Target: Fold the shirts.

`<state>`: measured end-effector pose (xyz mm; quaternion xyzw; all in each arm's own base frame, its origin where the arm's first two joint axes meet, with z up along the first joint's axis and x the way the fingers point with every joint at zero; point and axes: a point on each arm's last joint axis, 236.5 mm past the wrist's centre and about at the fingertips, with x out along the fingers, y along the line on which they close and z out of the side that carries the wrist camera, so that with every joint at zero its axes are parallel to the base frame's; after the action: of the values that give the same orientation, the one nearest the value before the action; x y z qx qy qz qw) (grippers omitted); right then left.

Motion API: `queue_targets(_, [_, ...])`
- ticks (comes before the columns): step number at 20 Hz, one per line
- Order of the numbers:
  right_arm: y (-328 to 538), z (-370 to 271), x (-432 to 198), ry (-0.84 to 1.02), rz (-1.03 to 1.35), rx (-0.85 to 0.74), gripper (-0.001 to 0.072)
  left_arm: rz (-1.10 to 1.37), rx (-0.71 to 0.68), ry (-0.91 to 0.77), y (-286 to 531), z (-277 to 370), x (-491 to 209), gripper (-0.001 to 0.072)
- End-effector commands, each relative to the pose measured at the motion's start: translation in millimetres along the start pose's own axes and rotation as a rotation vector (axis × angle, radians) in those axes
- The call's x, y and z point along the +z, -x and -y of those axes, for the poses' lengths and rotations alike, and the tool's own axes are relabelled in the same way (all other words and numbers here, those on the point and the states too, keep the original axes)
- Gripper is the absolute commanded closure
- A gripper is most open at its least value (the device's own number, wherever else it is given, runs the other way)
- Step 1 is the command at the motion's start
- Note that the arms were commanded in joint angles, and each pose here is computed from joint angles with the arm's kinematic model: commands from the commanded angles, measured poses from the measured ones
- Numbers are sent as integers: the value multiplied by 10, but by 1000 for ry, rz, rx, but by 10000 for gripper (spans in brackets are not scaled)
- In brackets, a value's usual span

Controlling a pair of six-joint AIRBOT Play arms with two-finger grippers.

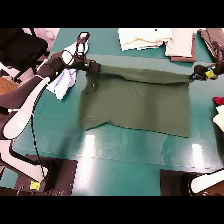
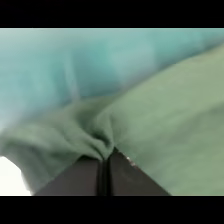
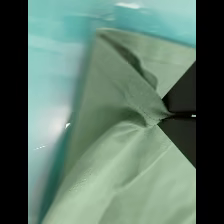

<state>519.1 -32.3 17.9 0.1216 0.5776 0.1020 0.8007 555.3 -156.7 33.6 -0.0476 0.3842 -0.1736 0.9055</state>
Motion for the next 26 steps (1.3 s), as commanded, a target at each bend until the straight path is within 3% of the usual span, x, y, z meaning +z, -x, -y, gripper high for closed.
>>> queue_targets(1, [82, 175, -309, -19, -113, -73, 692, -111, 91, 97, 60, -424, -266, 680])
queue_targets(4, [108, 209, -480, -47, -111, -78, 692, -141, 106, 138, 125, -624, -336, 679])
queue_targets(9, [-424, -25, -878, -3, -199, -50, 692, -195, -59, 52, 86, -122, -453, 679])
queue_targets(17, [-616, -4, -659, -90, -76, -80, 690, -406, -57, -2, 11, -51, -1227, 677])
queue_targets(18, [-581, 25, -672, -111, -82, -72, 658, -436, -36, -10, 33, -118, -1304, 676])
queue_targets(19, [-512, 33, -672, -137, -78, -51, 455, -451, 2, -1, 53, -207, -1331, 655])
queue_targets(20, [-407, 68, -660, -162, -66, -37, 307, -454, 39, 24, 81, -294, -1322, 350])
queue_targets(21, [-278, 113, -639, -180, -47, -32, 254, -453, 61, 69, 113, -356, -1297, 104])
queue_targets(22, [-98, 203, -613, -204, -10, -36, 253, -460, 65, 102, 162, -400, -1268, 50])
queue_targets(24, [255, 374, -654, -248, 53, -44, 176, -480, 64, 127, 314, -481, -1202, 50])
queue_targets(26, [470, 399, -846, -288, 70, 24, 175, -477, 59, 156, 557, -525, -1120, 50])
